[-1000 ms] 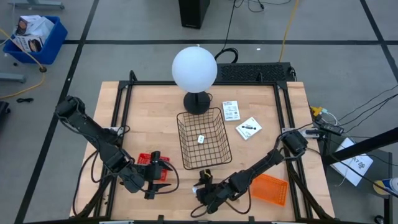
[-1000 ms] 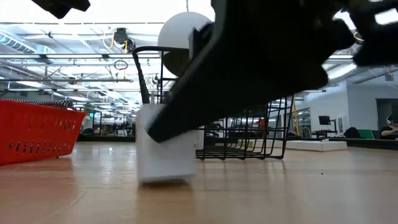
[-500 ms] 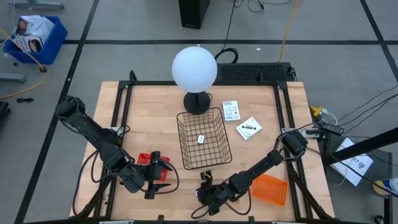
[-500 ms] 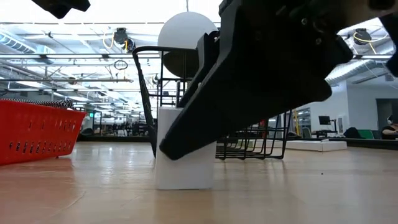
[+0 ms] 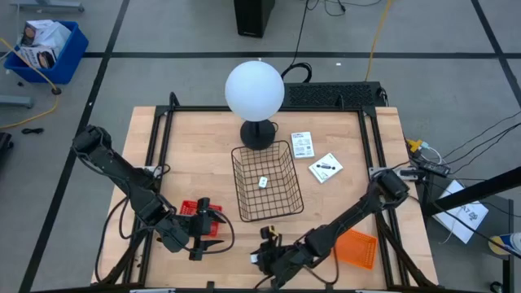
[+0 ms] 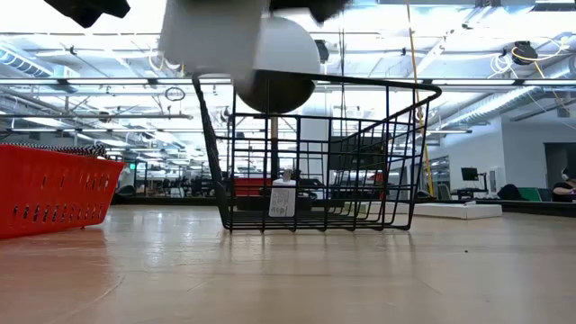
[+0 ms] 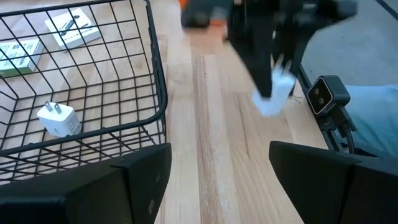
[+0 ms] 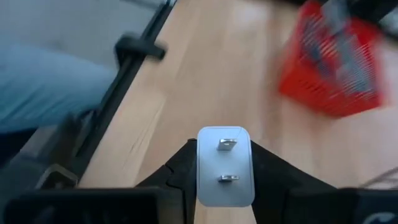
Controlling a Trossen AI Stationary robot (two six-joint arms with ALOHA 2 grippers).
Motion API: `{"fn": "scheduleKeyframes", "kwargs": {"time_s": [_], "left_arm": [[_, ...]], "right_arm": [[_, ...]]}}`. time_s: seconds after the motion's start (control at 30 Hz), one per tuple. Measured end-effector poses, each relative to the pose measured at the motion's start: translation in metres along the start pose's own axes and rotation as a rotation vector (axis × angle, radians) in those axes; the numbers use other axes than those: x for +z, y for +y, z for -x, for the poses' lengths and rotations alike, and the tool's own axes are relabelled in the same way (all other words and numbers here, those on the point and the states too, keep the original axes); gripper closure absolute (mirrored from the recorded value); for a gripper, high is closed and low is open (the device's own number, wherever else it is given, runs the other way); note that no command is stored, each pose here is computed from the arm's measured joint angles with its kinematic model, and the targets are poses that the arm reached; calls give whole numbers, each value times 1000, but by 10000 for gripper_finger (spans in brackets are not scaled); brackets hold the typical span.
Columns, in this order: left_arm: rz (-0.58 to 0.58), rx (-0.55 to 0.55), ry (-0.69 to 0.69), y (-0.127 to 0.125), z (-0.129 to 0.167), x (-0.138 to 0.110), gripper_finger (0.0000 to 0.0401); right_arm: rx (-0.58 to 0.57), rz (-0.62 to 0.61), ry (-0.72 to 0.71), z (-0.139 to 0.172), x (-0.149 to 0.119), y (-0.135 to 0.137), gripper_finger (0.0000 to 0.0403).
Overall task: Pick and place items into bin
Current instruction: Put the charger adapter into the wire basket
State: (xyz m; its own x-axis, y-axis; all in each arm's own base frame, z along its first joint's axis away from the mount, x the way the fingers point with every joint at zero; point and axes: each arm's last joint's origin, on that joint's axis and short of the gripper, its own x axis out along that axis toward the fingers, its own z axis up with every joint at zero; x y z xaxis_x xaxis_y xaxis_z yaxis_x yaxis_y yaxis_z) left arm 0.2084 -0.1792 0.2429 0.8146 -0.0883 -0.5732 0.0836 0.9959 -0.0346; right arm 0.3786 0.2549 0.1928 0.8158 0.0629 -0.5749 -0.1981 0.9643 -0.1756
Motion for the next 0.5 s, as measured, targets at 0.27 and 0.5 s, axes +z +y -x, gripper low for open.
{"fn": "scheduleKeyframes", "kwargs": {"time_s": [0.27, 0.5], "left_arm": [[3, 0, -1, 0, 0, 0, 127], [2, -1, -1, 0, 0, 0, 127]], "right_arm": [[-219, 59, -101, 65, 42, -29, 306], [-325, 37, -96, 95, 60, -79, 306]]}}
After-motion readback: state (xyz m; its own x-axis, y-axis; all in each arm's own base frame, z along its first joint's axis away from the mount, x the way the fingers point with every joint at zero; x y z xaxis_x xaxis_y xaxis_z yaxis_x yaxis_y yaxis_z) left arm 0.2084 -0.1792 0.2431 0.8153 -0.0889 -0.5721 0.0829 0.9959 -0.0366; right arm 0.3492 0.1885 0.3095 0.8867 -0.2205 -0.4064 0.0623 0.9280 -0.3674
